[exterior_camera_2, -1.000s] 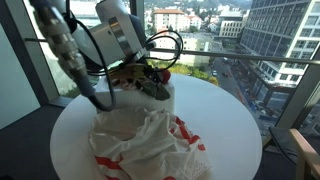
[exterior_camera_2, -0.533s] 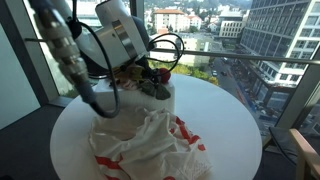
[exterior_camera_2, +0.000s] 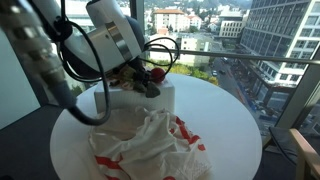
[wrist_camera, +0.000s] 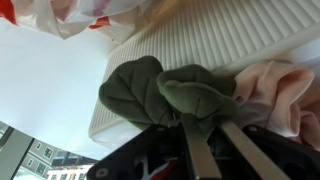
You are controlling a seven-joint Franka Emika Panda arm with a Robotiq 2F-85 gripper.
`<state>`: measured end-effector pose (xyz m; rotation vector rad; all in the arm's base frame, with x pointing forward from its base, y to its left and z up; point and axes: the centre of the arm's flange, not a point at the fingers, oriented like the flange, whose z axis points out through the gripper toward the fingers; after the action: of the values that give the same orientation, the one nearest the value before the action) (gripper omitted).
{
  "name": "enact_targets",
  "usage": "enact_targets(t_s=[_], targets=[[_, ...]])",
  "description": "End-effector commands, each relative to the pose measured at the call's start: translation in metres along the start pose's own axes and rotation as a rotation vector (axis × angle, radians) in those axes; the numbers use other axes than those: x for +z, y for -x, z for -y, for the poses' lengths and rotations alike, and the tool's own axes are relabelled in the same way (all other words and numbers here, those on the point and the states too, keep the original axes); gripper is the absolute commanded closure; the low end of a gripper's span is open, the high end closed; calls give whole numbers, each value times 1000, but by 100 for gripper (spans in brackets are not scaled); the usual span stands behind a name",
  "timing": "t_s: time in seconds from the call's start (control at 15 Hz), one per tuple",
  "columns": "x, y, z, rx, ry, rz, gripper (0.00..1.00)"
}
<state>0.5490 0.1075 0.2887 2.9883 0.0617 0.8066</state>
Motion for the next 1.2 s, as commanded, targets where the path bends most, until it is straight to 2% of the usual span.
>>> enact_targets(t_s=[0.0, 0.07, 0.27, 0.47, 0.73, 0.93, 1.13], targets=[[-45, 10, 17, 13, -10, -7, 94], [-58, 9, 22, 15, -8, -3, 91], [-113, 6, 46, 27, 6, -25, 91], [-162, 8, 65, 34, 103, -4, 92], [-219, 30, 75, 102, 206, 199, 93], [-223, 46, 61, 149, 246, 300, 93], [-185, 54, 33, 190, 300, 338, 93]])
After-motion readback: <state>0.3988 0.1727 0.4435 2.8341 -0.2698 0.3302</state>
